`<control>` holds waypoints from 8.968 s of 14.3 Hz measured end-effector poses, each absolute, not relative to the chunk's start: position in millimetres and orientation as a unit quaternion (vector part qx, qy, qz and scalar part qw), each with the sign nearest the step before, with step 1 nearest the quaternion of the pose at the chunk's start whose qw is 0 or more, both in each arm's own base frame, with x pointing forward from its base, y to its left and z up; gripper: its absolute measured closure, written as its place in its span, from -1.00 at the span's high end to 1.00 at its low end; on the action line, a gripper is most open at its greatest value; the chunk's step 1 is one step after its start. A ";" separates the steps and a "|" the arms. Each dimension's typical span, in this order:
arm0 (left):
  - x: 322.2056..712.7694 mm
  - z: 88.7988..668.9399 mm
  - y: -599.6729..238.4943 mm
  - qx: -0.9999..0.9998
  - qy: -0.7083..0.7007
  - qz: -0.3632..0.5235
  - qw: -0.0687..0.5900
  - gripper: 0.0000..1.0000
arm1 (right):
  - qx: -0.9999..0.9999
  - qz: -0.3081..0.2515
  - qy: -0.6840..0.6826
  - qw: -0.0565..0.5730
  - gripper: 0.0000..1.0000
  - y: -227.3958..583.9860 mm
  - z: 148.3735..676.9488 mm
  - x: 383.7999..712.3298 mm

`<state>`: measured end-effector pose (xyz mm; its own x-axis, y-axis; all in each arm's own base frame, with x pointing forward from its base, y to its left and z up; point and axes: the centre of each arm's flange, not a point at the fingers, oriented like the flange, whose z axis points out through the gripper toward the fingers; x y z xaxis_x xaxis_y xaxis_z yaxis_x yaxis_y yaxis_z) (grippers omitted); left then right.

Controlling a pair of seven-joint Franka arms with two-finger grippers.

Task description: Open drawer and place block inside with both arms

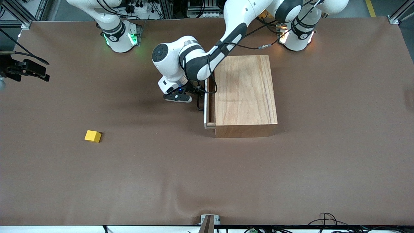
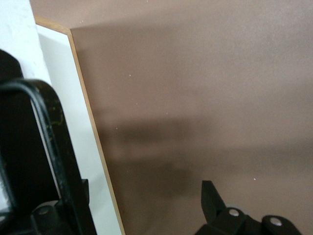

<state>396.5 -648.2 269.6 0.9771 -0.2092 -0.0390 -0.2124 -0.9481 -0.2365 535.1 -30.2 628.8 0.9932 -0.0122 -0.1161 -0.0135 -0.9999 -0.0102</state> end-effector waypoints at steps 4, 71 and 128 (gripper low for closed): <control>389.9 272.3 -650.7 -0.986 0.111 0.010 0.126 1.00 | -0.998 0.058 0.007 0.005 1.00 -30.6 628.5 535.4; 577.4 704.3 -13.7 -0.990 -0.133 0.034 -0.002 1.00 | -0.998 0.027 0.061 0.000 1.00 -104.3 301.3 623.6; 507.5 677.9 -14.4 -1.000 -0.010 -0.004 0.005 1.00 | -0.996 0.017 -0.078 0.039 0.12 485.4 364.5 484.0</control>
<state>507.5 -14.4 677.9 0.9998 0.0204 0.0085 0.0205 -0.9997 -0.0106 484.0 485.4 364.5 0.9871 0.1577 -0.0275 0.1550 -0.9846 -0.0803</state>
